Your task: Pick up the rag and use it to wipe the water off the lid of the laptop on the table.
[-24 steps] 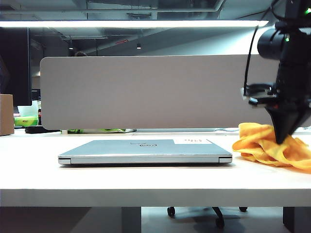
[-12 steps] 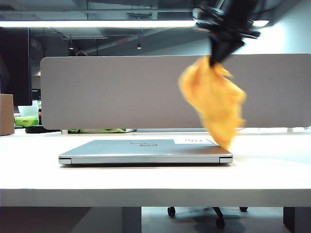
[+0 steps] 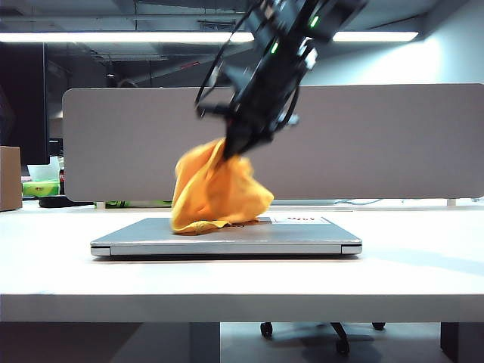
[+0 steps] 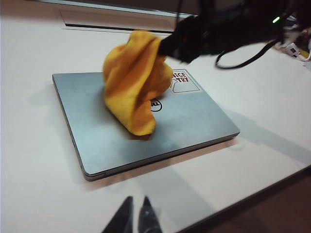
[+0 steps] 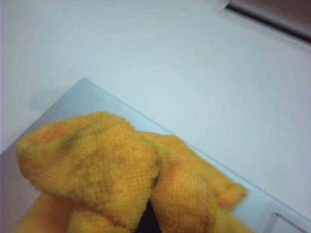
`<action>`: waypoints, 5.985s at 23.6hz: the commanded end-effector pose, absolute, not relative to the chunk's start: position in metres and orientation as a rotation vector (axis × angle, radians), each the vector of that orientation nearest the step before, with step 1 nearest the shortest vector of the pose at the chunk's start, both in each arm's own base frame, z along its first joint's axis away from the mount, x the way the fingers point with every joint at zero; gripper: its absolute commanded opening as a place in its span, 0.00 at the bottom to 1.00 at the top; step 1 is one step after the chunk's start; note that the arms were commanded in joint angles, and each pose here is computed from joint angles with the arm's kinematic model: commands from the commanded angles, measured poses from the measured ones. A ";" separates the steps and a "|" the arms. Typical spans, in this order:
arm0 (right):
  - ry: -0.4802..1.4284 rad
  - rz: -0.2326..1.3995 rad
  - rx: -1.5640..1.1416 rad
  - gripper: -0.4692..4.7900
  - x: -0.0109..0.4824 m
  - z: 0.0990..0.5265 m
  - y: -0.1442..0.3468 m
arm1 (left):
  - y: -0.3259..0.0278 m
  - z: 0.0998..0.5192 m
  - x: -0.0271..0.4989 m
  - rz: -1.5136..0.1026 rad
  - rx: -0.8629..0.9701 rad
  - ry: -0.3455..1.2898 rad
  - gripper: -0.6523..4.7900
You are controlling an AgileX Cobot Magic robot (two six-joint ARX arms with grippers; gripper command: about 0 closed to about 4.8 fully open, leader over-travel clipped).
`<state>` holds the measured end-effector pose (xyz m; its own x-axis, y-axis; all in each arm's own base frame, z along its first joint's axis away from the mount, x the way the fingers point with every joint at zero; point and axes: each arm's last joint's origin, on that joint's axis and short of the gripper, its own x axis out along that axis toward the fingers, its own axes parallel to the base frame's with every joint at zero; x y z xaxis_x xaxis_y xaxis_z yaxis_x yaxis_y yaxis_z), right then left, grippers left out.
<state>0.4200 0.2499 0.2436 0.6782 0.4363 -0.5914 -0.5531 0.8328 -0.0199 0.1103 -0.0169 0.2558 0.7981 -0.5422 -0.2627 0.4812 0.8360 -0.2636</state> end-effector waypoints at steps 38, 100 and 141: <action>0.756 -0.134 -0.344 0.08 0.365 0.364 0.093 | -0.017 0.259 0.110 -0.556 -0.182 0.319 0.16; 0.144 0.299 0.078 0.09 0.123 0.308 0.033 | -0.006 0.213 0.082 -0.173 -0.098 -0.020 0.16; -0.072 0.160 -0.112 0.47 0.109 0.258 0.011 | -0.003 0.156 0.097 -0.077 -0.081 0.103 0.16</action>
